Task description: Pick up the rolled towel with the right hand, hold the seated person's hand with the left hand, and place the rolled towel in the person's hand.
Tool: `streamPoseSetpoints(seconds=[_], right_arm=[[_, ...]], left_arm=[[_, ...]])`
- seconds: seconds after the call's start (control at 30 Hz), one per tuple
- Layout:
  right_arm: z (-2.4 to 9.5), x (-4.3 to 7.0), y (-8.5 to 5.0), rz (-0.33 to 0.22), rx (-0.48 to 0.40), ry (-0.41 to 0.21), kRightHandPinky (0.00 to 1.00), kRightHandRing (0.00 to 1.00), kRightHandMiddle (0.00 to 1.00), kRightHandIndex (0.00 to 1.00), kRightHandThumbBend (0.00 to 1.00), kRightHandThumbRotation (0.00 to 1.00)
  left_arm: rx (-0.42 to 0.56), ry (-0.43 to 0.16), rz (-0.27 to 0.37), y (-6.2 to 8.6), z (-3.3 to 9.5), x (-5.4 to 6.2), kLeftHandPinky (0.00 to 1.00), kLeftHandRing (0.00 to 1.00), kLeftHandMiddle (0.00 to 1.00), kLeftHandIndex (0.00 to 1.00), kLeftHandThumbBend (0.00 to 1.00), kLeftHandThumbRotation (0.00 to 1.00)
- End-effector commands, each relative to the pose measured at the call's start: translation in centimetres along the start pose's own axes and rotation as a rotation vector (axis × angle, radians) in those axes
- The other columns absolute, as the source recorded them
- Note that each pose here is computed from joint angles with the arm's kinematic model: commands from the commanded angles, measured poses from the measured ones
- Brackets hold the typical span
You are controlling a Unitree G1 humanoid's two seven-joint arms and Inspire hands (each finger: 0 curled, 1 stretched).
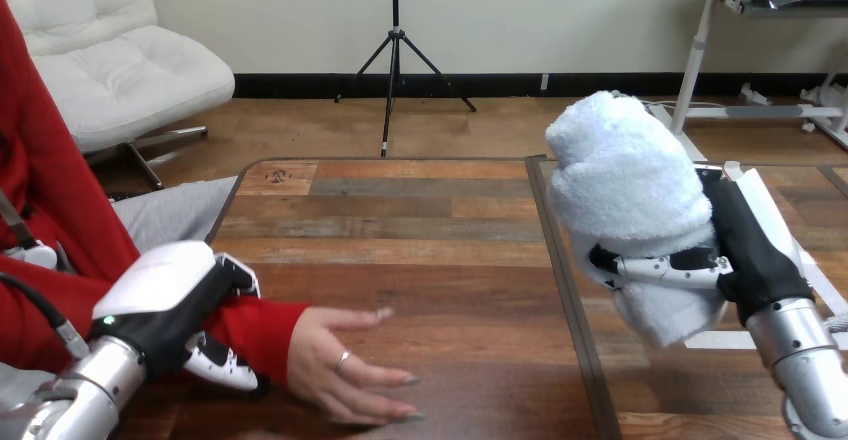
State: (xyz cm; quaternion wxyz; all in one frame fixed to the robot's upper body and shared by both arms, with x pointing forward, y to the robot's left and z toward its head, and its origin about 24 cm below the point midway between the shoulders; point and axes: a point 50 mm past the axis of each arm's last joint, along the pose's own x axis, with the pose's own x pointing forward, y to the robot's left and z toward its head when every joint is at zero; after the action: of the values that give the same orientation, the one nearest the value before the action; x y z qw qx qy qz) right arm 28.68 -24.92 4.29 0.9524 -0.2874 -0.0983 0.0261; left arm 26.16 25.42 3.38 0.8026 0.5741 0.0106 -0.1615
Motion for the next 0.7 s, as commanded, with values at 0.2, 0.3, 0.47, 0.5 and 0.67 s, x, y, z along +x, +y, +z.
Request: streamPoseSetpoints(seconds=[0.2,0.3,0.47,0.5,0.67], right_arm=[[2.4,1.7,0.4,-0.100,0.046,-0.118,0.26,0.31,0.38,0.44,0.70,0.00],[2.4,1.7,0.8,-0.100,0.046,-0.121,0.26,0.31,0.38,0.44,0.70,0.00],[2.4,1.7,1.5,-0.099,0.046,-0.131,0.26,0.31,0.38,0.44,0.70,0.00],[2.4,1.7,1.6,-0.099,0.044,-0.132,0.26,0.31,0.38,0.44,0.70,0.00],[2.4,1.7,2.1,-0.093,0.040,-0.131,0.26,0.31,0.38,0.45,0.70,0.00]], left_arm=[[0.034,-0.160,0.271,7.2,3.0,1.0,0.25,0.31,0.35,0.35,0.82,0.00],[0.038,-0.162,0.285,7.6,3.1,0.9,0.26,0.31,0.36,0.35,0.81,0.00],[0.039,-0.173,0.308,8.4,3.3,0.9,0.26,0.32,0.36,0.36,0.80,0.00],[0.039,-0.174,0.311,8.5,3.3,0.9,0.26,0.32,0.37,0.36,0.80,0.00],[0.040,-0.169,0.331,9.0,3.4,0.9,0.27,0.32,0.37,0.36,0.81,0.00]])
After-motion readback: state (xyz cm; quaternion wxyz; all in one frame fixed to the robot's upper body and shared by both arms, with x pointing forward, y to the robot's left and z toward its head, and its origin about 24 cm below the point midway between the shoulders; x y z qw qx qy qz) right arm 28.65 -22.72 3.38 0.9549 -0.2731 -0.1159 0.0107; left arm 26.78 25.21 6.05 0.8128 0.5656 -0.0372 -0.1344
